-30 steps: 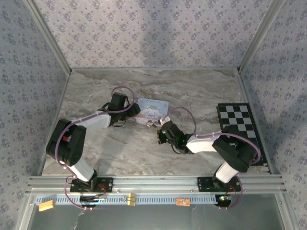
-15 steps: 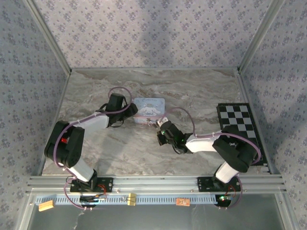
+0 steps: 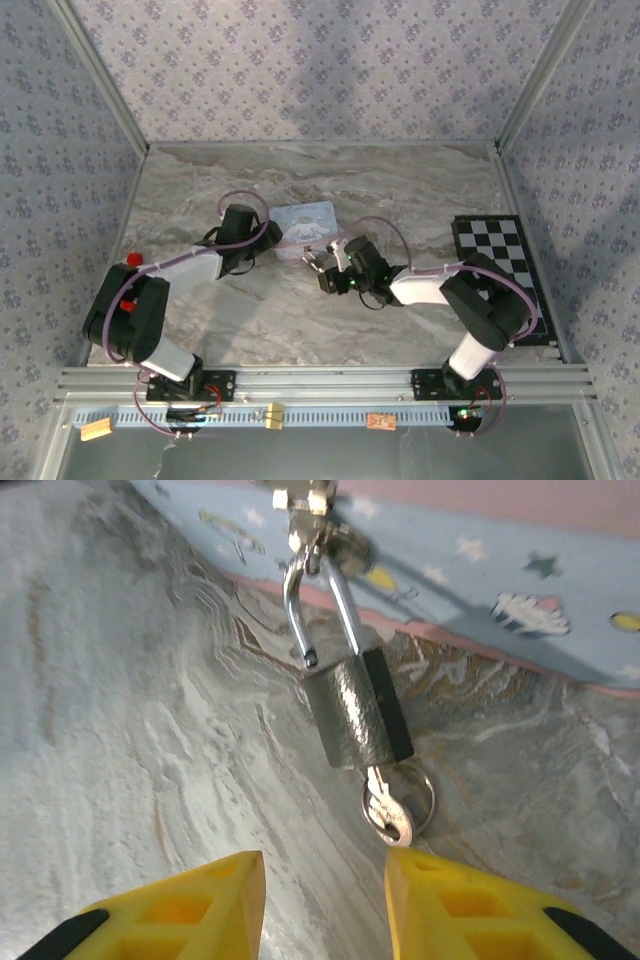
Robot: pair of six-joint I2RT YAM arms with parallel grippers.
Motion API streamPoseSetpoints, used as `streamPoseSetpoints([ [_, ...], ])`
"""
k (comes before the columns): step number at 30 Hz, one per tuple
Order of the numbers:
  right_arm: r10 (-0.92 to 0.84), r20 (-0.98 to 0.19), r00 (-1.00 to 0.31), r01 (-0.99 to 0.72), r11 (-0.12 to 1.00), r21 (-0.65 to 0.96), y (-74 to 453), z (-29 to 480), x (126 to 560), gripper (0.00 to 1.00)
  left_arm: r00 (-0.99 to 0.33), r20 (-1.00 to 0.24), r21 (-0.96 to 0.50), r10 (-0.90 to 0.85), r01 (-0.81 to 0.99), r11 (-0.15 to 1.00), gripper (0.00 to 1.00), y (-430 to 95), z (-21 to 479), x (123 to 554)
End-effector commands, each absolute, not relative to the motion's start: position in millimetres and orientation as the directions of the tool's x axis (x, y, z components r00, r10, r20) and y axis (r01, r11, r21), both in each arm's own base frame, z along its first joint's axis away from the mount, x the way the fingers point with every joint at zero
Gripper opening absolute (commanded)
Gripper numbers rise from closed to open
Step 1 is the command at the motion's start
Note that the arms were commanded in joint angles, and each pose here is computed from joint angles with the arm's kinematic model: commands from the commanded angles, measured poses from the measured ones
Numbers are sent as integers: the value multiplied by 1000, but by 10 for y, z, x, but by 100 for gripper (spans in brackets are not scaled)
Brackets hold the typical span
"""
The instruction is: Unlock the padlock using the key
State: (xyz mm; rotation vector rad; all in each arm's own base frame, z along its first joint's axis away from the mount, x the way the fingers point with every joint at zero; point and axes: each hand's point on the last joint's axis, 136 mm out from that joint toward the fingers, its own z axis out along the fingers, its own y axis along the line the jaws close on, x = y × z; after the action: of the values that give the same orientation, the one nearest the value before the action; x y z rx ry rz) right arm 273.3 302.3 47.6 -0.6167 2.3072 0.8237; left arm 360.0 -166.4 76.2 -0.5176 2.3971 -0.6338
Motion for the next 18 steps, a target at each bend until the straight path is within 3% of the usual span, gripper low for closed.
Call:
streamPoseSetpoints([
  [1,-154,-662,-734,-606,588,536,3071,709,2689,37,-813,-362,-381,-457,-318,868,66,-1386,268,3165],
  [5,-146,-644,-751,-604,546,581,3021,753,2795,36,-819,-357,-382,-448,-310,871,66,-1412,275,3128],
  [18,-216,-643,-735,-632,561,534,3123,614,3103,39,-813,-371,-382,-449,-308,872,66,-1376,357,3073],
])
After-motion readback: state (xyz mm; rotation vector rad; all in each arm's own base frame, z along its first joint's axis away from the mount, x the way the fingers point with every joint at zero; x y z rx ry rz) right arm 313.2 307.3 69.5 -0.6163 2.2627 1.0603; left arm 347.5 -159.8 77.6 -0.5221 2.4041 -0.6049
